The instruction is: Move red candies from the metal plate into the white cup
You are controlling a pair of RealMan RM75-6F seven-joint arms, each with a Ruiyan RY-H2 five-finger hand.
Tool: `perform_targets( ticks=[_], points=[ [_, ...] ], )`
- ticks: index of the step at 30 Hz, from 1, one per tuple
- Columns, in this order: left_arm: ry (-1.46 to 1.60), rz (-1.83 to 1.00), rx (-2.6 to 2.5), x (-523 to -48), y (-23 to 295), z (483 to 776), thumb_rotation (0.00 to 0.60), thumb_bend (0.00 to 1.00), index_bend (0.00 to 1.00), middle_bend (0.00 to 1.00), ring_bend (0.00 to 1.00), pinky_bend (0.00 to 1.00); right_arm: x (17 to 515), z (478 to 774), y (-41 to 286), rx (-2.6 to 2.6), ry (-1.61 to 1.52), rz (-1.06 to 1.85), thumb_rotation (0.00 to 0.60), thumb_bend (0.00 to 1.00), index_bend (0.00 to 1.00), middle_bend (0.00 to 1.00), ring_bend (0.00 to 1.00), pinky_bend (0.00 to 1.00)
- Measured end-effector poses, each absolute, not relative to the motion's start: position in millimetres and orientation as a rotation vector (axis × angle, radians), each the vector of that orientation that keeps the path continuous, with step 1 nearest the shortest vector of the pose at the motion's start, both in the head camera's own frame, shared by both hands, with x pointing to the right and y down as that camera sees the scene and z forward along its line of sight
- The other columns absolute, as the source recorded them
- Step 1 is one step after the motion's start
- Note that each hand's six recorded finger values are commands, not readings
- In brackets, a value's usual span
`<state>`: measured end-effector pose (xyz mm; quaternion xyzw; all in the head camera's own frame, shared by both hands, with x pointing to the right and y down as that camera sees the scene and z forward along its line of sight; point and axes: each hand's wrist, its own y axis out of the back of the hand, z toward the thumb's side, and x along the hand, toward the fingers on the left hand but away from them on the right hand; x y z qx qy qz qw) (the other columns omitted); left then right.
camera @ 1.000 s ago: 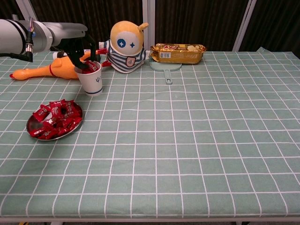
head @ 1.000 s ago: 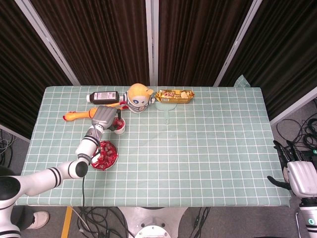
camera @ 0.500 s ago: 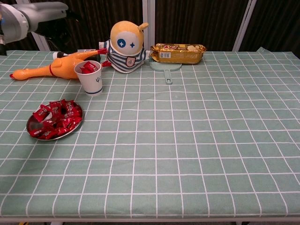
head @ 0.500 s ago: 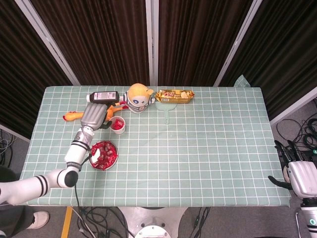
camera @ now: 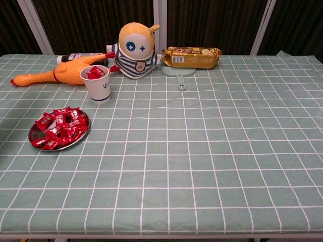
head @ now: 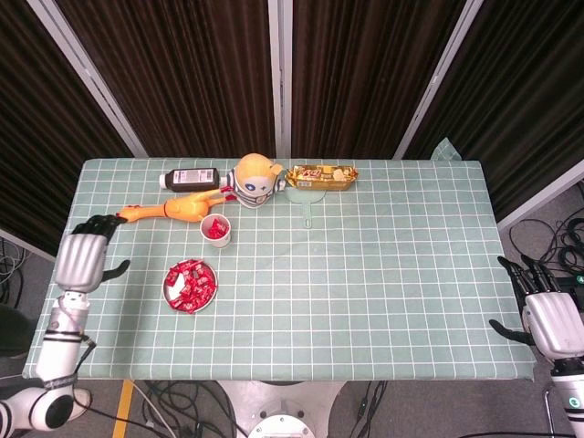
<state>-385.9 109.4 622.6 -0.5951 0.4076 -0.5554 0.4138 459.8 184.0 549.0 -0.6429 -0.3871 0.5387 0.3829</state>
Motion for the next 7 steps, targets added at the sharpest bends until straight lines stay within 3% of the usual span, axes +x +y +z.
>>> perform_targets(
  ticks=[7],
  points=[
    [1.020, -1.495, -1.437, -433, 167, 603, 0.600, 0.19, 0.31, 0.36, 0.26, 0.35, 459, 553, 199, -1.631, -1.009, 1.384, 0.600, 0.06, 0.03, 0.15, 0.00, 0.10]
  ],
)
